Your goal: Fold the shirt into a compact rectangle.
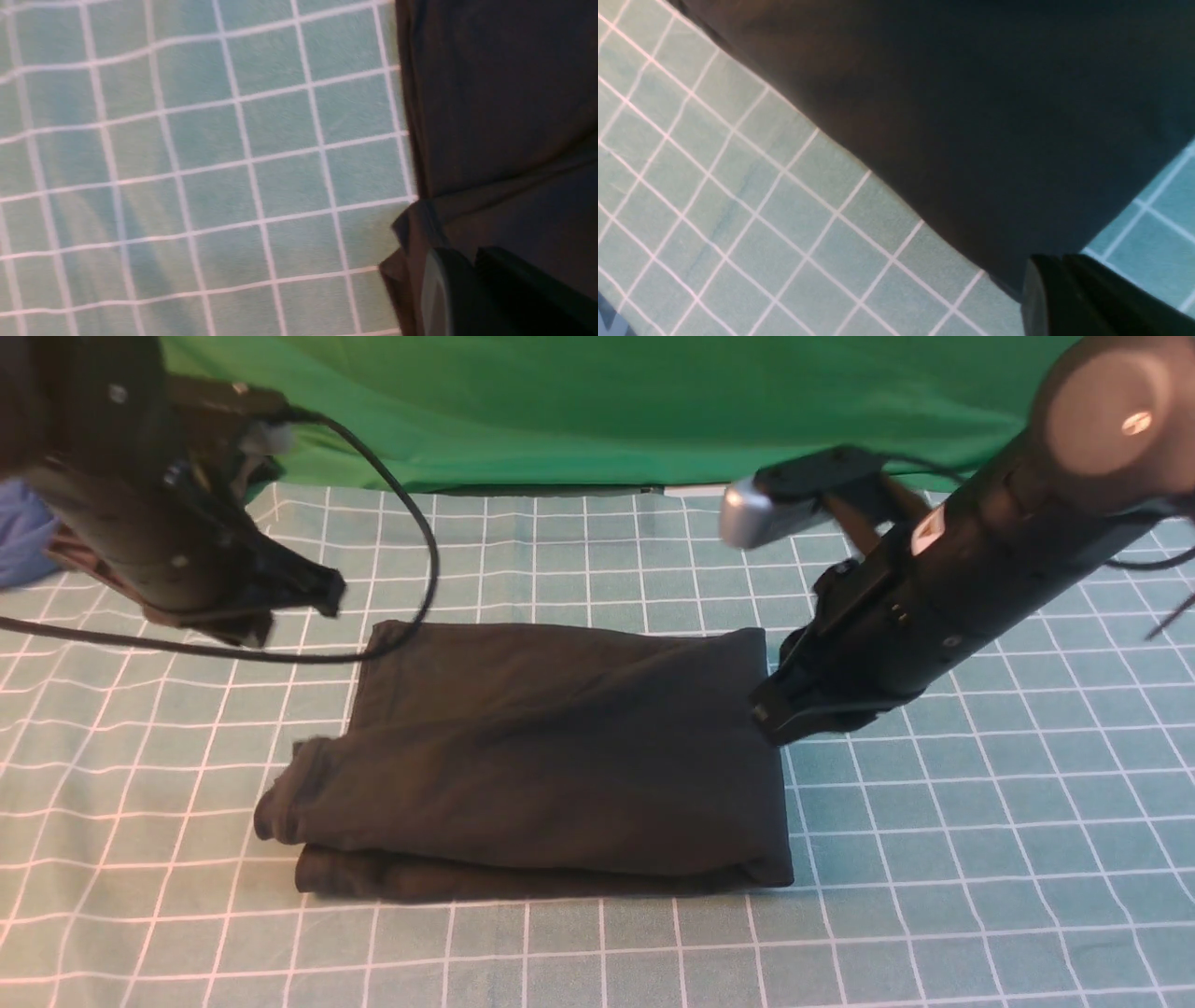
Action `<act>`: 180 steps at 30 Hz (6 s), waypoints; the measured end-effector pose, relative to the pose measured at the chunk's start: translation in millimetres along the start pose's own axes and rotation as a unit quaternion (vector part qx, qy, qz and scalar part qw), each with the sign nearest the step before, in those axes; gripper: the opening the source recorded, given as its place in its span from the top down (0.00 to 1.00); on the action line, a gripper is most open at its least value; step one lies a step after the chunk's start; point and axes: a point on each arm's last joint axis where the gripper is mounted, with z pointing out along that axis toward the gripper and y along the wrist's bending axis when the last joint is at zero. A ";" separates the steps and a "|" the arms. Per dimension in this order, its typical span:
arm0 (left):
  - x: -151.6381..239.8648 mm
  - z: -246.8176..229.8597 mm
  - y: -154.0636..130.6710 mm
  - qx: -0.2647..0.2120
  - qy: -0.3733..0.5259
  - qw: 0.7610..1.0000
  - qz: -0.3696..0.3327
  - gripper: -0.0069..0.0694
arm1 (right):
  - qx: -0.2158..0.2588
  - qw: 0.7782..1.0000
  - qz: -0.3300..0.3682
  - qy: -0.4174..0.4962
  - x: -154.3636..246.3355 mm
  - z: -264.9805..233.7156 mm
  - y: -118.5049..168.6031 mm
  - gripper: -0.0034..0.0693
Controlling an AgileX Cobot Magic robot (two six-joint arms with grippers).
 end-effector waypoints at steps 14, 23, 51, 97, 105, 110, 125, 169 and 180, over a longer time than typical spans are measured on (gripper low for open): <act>26.5 38.1 -42.4 0.180 0.052 0.980 -0.062 0.90 | -0.017 0.999 0.034 -0.015 -7.1 20.3 -4.1 0.91; 65.9 104.7 -47.1 0.146 0.117 0.980 -0.063 0.90 | -0.016 0.993 0.043 0.109 11.8 80.9 -25.2 0.91; 78.9 -50.8 -24.3 0.173 -0.076 0.980 -0.054 0.90 | 0.087 0.990 0.109 -0.021 -14.3 20.4 -80.8 0.69; 164.4 -90.8 -25.7 0.236 -0.156 0.953 -0.106 0.90 | 0.093 0.987 0.115 0.069 -25.4 68.9 -151.6 0.37; 162.0 -91.4 -24.8 0.233 -0.170 0.951 -0.109 0.90 | 0.183 0.979 0.080 0.046 -28.4 -33.8 -129.2 0.74; 158.6 -92.5 -23.5 0.230 -0.190 0.948 -0.113 0.90 | 0.225 0.970 0.073 -0.062 -12.7 -133.3 -87.3 0.90; 134.7 -84.3 -21.0 0.221 -0.247 0.932 -0.144 0.90 | 0.310 0.804 -0.053 -0.505 198.3 -244.5 46.4 0.91; 131.2 -82.3 -13.1 0.158 -0.288 0.941 -0.080 0.90 | 0.288 0.648 -0.067 -0.702 275.2 -176.9 38.5 0.65; 218.9 -80.0 -3.0 0.087 -0.524 0.846 -0.050 0.89 | 0.288 0.649 -0.067 -0.701 275.1 -176.8 38.4 0.62</act>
